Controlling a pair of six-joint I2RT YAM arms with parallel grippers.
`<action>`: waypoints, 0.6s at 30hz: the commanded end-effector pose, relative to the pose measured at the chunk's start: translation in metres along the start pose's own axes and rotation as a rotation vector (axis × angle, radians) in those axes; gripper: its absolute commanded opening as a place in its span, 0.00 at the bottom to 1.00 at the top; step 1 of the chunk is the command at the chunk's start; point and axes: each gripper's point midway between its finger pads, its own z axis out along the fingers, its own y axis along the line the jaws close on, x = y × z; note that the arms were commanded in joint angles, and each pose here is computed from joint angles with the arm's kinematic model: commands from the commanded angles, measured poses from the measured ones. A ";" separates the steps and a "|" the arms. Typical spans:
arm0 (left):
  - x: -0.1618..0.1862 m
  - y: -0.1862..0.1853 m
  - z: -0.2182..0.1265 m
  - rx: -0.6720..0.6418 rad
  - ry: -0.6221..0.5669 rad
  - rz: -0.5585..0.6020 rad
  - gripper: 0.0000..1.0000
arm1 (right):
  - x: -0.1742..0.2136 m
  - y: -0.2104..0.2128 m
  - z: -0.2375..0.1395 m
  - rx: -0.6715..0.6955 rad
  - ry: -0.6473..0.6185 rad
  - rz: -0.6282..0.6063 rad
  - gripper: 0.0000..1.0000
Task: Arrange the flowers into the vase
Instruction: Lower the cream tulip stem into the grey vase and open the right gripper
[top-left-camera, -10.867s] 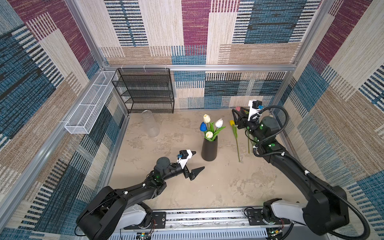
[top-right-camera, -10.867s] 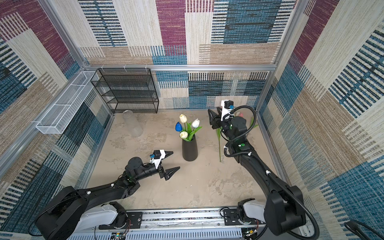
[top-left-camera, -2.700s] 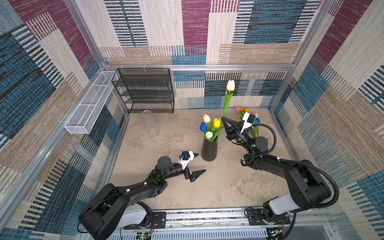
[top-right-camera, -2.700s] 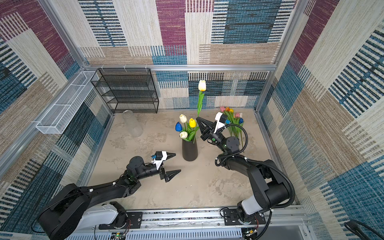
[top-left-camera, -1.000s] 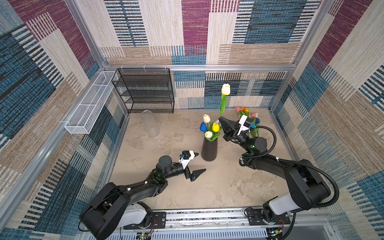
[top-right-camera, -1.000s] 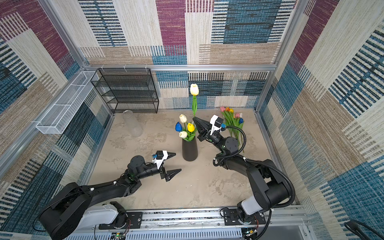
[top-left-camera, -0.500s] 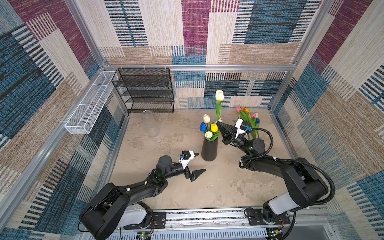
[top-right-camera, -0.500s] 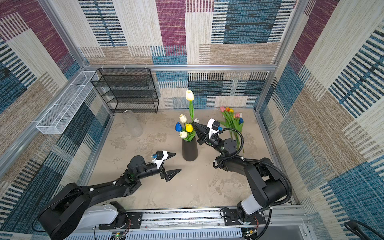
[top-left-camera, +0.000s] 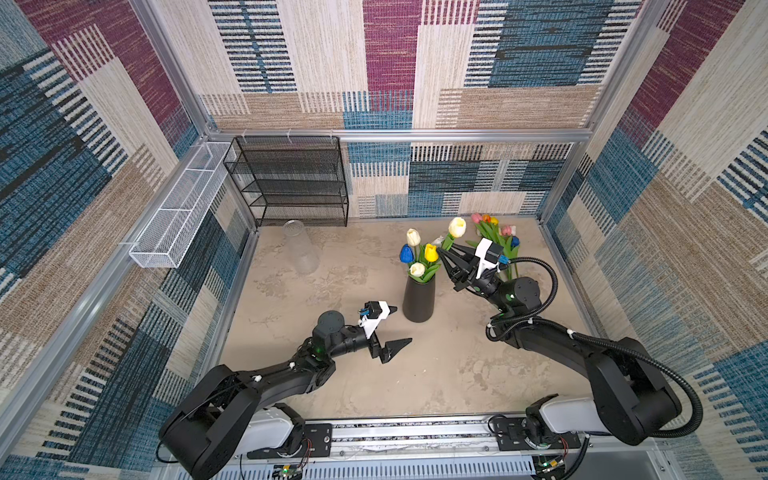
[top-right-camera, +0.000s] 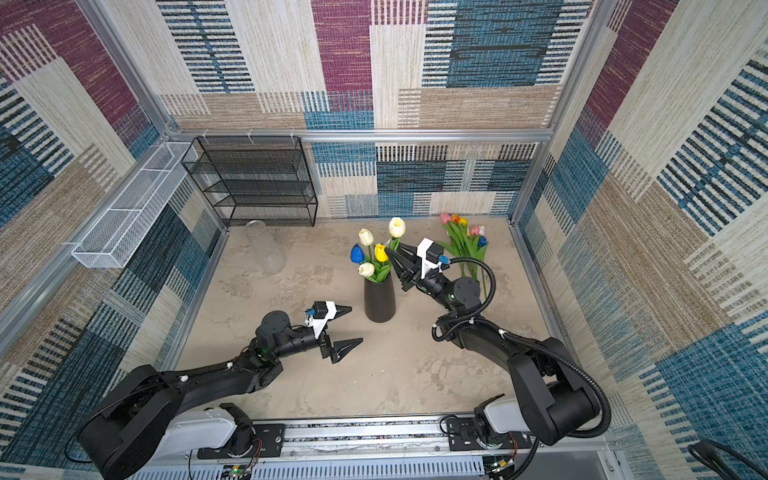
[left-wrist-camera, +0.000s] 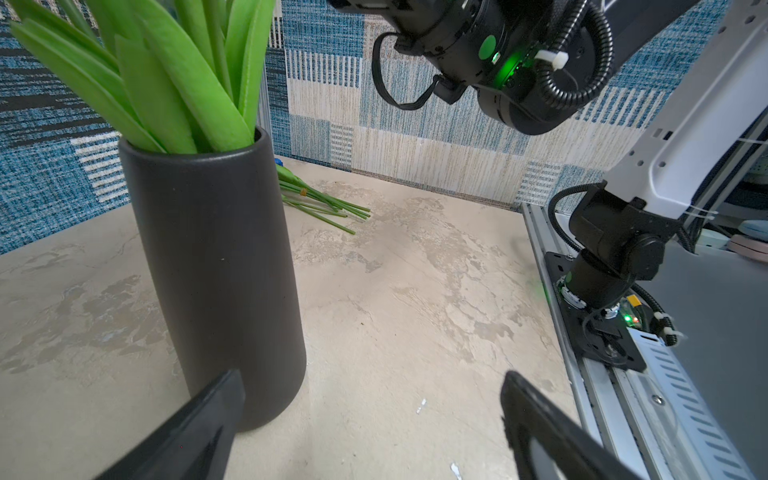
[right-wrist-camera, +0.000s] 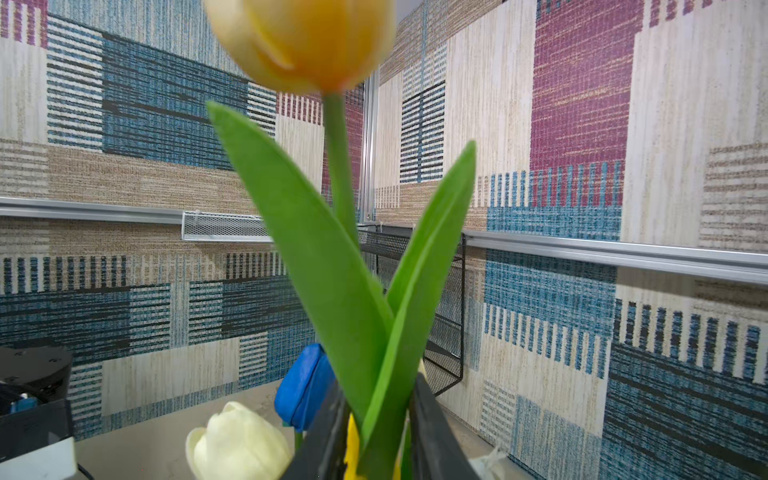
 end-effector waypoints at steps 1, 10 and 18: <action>-0.008 -0.001 0.001 0.009 -0.025 0.026 0.99 | 0.009 -0.007 0.005 0.024 0.058 -0.007 0.21; -0.007 0.000 0.000 0.004 -0.022 0.027 0.99 | 0.027 -0.014 0.005 0.060 0.130 0.018 0.21; -0.007 -0.001 0.001 0.007 -0.024 0.024 0.99 | 0.054 -0.006 0.000 0.015 0.207 0.052 0.19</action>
